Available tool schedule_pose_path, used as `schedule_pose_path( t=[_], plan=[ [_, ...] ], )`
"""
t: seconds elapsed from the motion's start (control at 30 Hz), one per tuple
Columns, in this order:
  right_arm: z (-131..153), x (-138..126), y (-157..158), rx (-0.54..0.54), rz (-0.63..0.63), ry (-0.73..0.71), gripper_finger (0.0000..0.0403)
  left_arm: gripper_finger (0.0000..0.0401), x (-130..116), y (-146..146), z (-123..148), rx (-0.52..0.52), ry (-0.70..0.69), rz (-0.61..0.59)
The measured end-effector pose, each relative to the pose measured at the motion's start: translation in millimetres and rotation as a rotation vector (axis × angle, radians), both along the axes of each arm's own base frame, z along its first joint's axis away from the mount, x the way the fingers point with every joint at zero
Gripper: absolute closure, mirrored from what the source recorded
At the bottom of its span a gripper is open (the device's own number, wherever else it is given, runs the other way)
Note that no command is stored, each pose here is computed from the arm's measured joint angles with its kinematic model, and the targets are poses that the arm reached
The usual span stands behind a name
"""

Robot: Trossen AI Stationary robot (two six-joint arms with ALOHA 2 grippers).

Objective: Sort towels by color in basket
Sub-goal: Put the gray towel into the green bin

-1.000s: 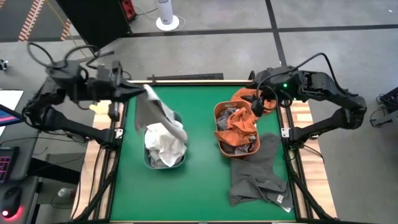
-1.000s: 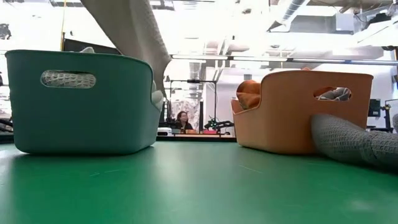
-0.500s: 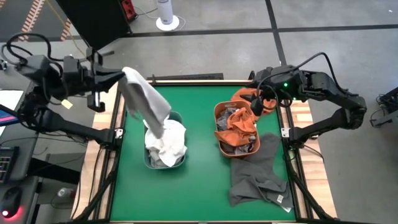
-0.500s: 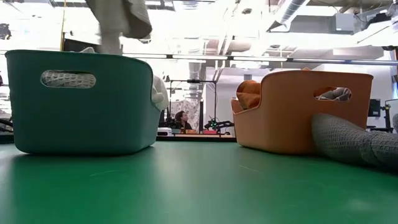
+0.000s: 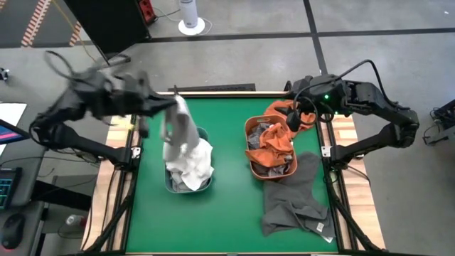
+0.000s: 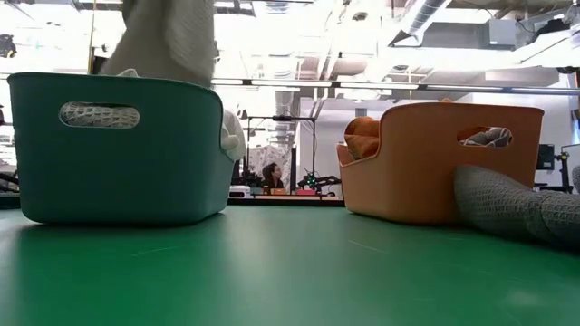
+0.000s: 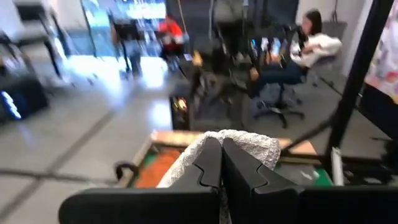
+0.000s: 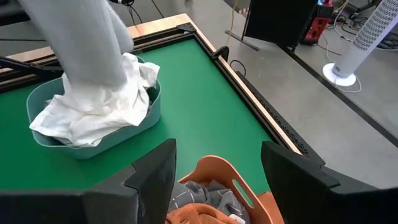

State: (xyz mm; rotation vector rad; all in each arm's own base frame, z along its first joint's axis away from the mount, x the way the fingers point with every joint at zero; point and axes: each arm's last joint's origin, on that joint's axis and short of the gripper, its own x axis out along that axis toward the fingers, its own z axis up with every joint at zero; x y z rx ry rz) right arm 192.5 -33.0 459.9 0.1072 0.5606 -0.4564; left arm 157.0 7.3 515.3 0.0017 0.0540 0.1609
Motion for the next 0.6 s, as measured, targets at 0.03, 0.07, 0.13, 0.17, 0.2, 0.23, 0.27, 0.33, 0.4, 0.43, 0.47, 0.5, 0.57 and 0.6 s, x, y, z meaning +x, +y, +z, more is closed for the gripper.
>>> schedule_pose_path(
  t=[0.03, 0.07, 0.13, 0.17, 0.2, 0.23, 0.27, 0.33, 0.4, 0.43, 0.47, 0.5, 0.57, 0.6],
  plan=[
    [0.0, 0.0, 0.0, 0.0, 0.0, 0.0, 0.0138, 0.0401, 8.3, -0.3, -7.4, -0.028, 0.017, -0.014],
    [0.0, 0.0, 0.0, 0.0, 0.0, 0.0, 0.0138, 0.0401, 15.5, -0.7, -15.2, -0.055, 0.037, -0.031],
    [0.0, 0.0, 0.0, 0.0, 0.0, 0.0, 0.0138, 0.0401, 27.8, -1.3, -30.3, -0.101, 0.051, -0.054],
    [0.0, 0.0, 0.0, 0.0, 0.0, 0.0, 0.0138, 0.0401, 30.6, -1.4, -37.0, -0.122, 0.046, -0.057],
    [0.0, 0.0, 0.0, 0.0, 0.0, 0.0, 0.0138, 0.0401, 32.0, -1.4, -44.0, -0.144, 0.042, -0.058],
    [0.0, 0.0, 0.0, 0.0, 0.0, 0.0, 0.0138, 0.0401, 31.6, -1.6, -50.6, -0.167, 0.034, -0.061],
    [0.0, 0.0, 0.0, 0.0, 0.0, 0.0, 0.0138, 0.0401, 30.3, -1.6, -56.8, -0.189, 0.02, -0.062],
    [-0.1, 0.0, 0.4, 0.0, 0.002, 0.001, 0.0138, 0.0401, 25.0, -1.6, -70.1, -0.228, -0.002, -0.059],
    [-0.1, 0.0, 0.4, 0.0, 0.002, 0.001, 0.0138, 0.0401, 18.0, -1.3, -83.5, -0.27, -0.018, -0.041],
    [-0.1, 0.0, 0.4, 0.0, 0.002, 0.001, 0.0138, 0.0401, 13.2, -1.2, -89.2, -0.292, -0.027, -0.03],
    [-0.1, 0.0, 0.4, 0.001, 0.001, 0.0, 0.0138, 0.0401, 7.5, -0.9, -94.1, -0.313, -0.036, -0.015],
    [-0.1, 0.0, 0.4, 0.003, 0.0, -0.001, 0.0138, 0.0401, 2.3, -0.7, -98.0, -0.336, -0.054, -0.005],
    [-0.1, 0.0, 0.4, 0.002, 0.0, 0.0, 0.0138, 0.0401, -9.5, -0.9, -100.7, -0.378, -0.117, -0.003],
    [-0.1, 0.0, 0.4, 0.002, 0.001, 0.0, 0.0138, 0.0401, -15.3, -1.8, -100.3, -0.396, -0.164, -0.018]
  ],
)
